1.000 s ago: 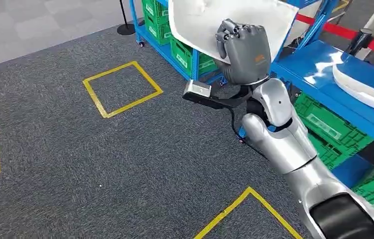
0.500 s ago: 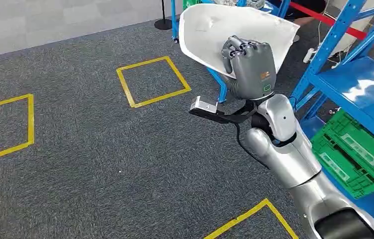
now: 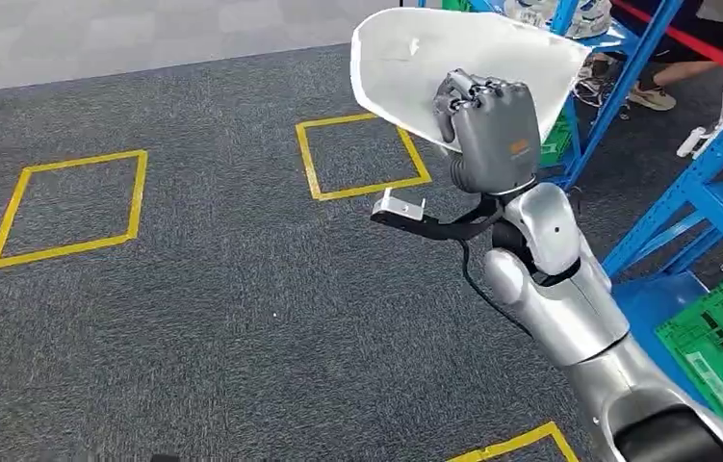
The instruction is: Take the parts from the cabinet and place them on the table.
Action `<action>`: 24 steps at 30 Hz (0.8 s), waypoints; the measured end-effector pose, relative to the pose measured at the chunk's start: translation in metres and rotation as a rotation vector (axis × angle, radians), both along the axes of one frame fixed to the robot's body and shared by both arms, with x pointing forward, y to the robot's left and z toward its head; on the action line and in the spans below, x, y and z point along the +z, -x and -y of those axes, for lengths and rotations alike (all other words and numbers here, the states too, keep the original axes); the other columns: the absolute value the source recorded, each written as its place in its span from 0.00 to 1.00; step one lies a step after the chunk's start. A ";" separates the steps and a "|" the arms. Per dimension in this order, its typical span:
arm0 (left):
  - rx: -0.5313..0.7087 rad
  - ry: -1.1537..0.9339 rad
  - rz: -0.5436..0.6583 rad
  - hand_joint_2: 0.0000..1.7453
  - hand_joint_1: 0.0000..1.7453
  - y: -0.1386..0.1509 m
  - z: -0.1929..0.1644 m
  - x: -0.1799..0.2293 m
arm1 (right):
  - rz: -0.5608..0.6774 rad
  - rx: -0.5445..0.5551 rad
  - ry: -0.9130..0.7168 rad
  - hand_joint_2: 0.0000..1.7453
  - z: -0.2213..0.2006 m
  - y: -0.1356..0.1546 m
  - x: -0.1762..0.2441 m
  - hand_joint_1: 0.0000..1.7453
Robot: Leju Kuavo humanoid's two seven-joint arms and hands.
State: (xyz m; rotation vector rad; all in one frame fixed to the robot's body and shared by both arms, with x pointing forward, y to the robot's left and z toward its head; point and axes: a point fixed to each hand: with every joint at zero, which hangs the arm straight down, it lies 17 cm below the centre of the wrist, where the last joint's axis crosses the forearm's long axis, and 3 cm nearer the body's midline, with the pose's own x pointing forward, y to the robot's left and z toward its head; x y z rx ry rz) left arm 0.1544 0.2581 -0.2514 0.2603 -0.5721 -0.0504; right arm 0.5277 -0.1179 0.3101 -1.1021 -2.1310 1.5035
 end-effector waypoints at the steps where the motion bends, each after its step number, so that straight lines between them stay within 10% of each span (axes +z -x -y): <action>1: 0.000 -0.004 -0.004 1.00 0.00 0.003 -0.003 -0.001 | 0.003 0.003 -0.004 1.00 -0.003 0.001 0.001 1.00; 24: -0.021 0.035 0.013 1.00 0.00 -0.008 0.007 0.002 | 0.006 0.012 0.026 1.00 -0.007 0.000 0.003 1.00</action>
